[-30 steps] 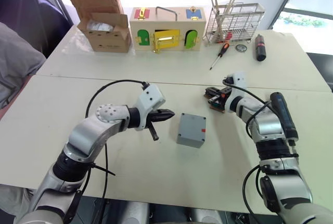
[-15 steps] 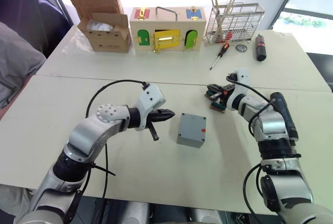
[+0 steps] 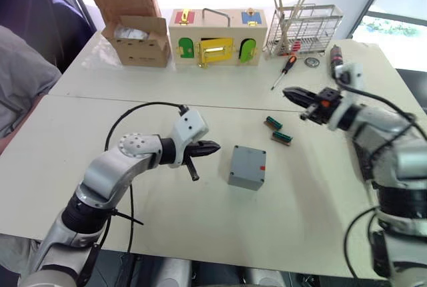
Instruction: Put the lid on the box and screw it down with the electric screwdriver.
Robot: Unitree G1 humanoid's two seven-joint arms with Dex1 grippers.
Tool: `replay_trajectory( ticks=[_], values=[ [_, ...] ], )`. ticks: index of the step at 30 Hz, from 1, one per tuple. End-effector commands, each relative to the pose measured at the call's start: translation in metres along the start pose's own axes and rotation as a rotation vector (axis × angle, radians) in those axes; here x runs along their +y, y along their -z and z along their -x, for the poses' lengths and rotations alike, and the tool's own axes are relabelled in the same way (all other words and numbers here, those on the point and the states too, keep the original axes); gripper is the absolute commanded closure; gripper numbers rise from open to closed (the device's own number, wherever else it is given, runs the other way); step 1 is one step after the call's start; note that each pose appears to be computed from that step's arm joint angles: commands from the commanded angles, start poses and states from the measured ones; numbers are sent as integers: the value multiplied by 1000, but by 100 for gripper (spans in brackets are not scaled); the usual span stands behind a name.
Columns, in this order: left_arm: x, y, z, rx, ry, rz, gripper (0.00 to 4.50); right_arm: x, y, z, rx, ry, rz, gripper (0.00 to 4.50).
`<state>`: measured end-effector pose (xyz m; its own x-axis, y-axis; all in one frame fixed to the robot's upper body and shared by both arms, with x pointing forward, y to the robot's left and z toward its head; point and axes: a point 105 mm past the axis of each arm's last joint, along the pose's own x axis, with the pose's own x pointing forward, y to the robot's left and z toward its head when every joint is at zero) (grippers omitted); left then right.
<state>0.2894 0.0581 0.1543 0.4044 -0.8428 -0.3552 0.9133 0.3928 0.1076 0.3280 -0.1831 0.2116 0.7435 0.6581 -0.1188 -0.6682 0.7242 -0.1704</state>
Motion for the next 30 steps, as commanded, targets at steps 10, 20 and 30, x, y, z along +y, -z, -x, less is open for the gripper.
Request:
replay_trajectory(
  ticks=[10, 20, 30],
  values=[
    [-20, -11, 8, -15, 132, -51, 450, 52, 29, 12, 86, -155, -64, 445],
    [-20, -10, 8, -13, 122, -42, 450, 56, 39, 8, 106, -174, -81, 445],
    [-21, -9, 8, -9, 125, -38, 450, 60, 45, 10, 135, -187, -89, 445]
  ],
)
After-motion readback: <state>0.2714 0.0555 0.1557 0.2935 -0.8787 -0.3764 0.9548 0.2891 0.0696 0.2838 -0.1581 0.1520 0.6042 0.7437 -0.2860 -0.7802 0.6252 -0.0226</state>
